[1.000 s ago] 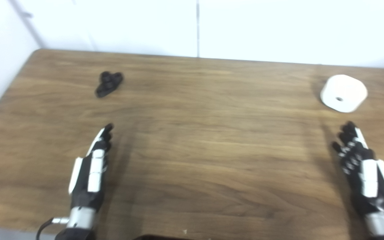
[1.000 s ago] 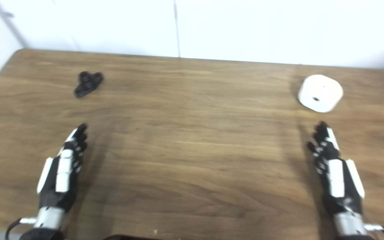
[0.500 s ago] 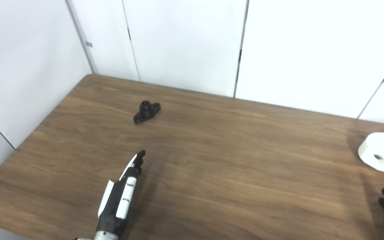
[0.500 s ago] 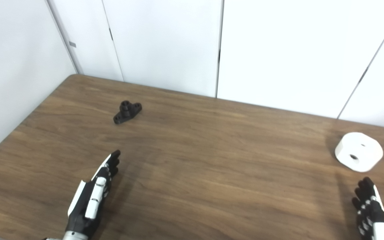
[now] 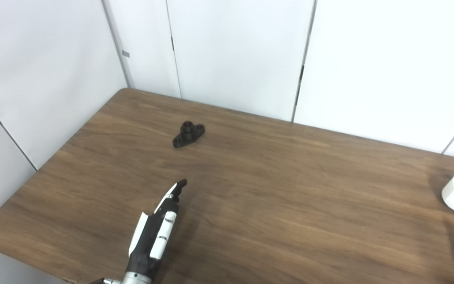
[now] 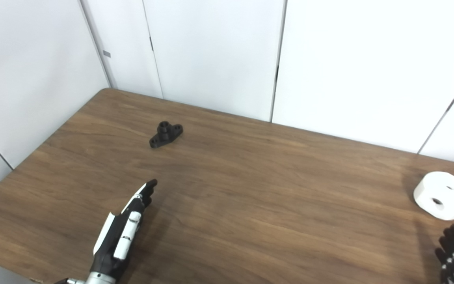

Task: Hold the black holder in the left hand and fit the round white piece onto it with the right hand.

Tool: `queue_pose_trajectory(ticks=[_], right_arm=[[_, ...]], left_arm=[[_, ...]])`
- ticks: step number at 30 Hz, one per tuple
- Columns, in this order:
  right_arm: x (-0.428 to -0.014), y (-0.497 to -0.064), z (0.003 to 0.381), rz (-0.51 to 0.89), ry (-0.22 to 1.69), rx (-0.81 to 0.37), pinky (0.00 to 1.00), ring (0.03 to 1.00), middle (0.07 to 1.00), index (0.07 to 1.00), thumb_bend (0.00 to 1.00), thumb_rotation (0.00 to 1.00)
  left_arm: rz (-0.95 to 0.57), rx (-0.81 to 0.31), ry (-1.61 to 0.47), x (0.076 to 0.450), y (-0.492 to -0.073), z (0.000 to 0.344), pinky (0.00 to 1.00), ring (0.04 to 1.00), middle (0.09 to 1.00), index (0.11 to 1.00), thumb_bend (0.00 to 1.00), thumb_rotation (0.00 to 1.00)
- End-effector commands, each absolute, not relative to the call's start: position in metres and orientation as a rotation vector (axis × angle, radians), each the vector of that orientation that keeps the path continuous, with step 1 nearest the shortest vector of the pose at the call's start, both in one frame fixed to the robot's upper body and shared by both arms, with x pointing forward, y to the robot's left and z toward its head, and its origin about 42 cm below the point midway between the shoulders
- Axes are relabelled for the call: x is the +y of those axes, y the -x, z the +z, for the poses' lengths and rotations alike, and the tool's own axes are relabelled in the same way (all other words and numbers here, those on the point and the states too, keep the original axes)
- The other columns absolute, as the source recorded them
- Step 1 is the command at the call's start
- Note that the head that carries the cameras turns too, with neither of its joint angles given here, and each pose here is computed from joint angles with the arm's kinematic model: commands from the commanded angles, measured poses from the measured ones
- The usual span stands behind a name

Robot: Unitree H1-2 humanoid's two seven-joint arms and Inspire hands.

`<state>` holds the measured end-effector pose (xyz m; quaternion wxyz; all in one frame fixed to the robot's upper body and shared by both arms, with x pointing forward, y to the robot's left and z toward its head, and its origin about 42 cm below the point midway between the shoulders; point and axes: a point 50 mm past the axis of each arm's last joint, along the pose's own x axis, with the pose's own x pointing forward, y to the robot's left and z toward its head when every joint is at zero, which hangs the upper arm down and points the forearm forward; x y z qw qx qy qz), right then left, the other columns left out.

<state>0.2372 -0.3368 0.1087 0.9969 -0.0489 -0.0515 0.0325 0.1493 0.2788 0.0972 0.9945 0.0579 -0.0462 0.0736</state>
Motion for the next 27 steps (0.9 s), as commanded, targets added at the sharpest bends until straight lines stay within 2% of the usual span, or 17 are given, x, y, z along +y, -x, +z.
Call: queue_pose_trajectory(ticks=[1,6,9,11,12,14,15,22,27], right_arm=[[-0.334,-0.222,0.075,0.05,0.06,-0.004,1.0,1.0,1.0,1.0,0.76,1.0],[-0.333,-0.223,0.073,0.045,0.046,-0.003,1.0,1.0,1.0,1.0,0.71,1.0],[-0.333,-0.224,0.071,0.047,0.045,-0.002,1.0,1.0,1.0,1.0,0.7,1.0],[-0.333,-0.224,0.07,0.051,0.045,-0.001,1.0,1.0,1.0,1.0,0.69,1.0],[-0.333,-0.223,0.069,0.053,0.046,0.001,1.0,1.0,1.0,1.0,0.69,1.0],[-0.332,-0.222,0.069,0.054,0.049,0.003,1.0,1.0,1.0,1.0,0.68,1.0],[-0.332,-0.221,0.068,0.057,0.046,0.003,1.0,1.0,1.0,1.0,0.68,1.0],[-0.33,-0.217,0.068,0.05,0.05,0.005,1.0,1.0,1.0,1.0,0.66,1.0],[-0.329,-0.214,0.069,0.047,0.042,0.007,1.0,1.0,1.0,1.0,0.69,1.0]], left_arm=[[0.133,-0.007,-0.076,0.26,-0.146,0.08,1.0,1.0,0.994,0.945,0.39,0.95],[0.144,-0.004,-0.095,0.261,-0.148,0.078,1.0,1.0,0.989,0.933,0.42,0.89],[0.177,-0.008,-0.141,0.262,-0.147,0.08,1.0,1.0,0.978,0.92,0.44,0.78],[0.213,-0.022,-0.198,0.262,-0.146,0.084,0.97,0.97,0.947,0.895,0.43,0.55],[0.227,-0.04,-0.222,0.263,-0.146,0.088,0.95,0.96,0.938,0.888,0.43,0.49],[0.245,-0.076,-0.257,0.265,-0.147,0.096,0.93,0.952,0.932,0.878,0.45,0.27],[0.257,-0.095,-0.283,0.266,-0.149,0.102,0.93,0.947,0.929,0.874,0.46,0.2],[0.318,-0.162,-0.356,0.275,-0.167,0.13,0.9,0.927,0.913,0.864,0.56,0.1],[0.378,-0.193,-0.435,0.286,-0.186,0.15,0.87,0.906,0.894,0.852,0.62,0.13]])
